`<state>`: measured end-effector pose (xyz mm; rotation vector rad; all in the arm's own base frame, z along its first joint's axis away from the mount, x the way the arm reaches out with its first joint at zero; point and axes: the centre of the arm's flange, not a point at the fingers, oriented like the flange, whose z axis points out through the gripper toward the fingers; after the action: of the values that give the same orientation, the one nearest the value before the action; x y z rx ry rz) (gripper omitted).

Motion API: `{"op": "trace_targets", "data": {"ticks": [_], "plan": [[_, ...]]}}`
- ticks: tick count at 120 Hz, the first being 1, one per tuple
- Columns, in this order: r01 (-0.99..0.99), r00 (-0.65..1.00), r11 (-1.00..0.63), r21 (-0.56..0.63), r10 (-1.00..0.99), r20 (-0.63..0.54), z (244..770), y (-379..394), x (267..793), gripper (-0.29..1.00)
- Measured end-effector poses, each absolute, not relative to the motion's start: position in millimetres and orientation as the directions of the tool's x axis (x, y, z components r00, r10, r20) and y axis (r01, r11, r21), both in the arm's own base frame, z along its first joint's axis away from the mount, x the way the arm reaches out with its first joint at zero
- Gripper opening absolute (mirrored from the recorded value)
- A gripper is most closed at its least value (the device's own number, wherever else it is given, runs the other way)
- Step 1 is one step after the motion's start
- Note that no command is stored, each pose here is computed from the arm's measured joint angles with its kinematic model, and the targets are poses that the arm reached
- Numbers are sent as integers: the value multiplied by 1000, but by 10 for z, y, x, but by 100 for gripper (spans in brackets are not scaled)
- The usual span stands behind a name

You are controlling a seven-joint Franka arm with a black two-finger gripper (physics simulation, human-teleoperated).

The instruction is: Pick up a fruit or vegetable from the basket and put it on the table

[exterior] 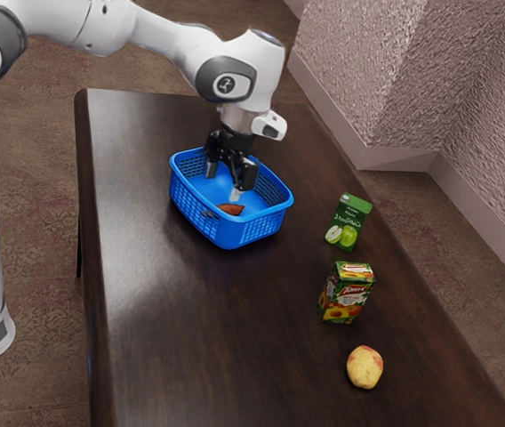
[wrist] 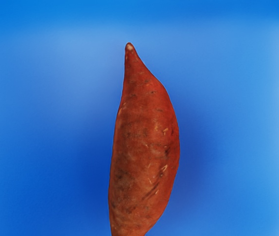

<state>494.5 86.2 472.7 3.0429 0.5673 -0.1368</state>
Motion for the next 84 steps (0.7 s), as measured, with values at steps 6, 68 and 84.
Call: {"op": "trace_targets", "data": {"ticks": [6,68,84], "plan": [[372,926,-928,27,369,-87,4674,854,4970,70],[460,886,-887,18,458,-77,4236,920,5153,70],[474,878,-880,19,472,-78,4188,929,5171,70]]}}
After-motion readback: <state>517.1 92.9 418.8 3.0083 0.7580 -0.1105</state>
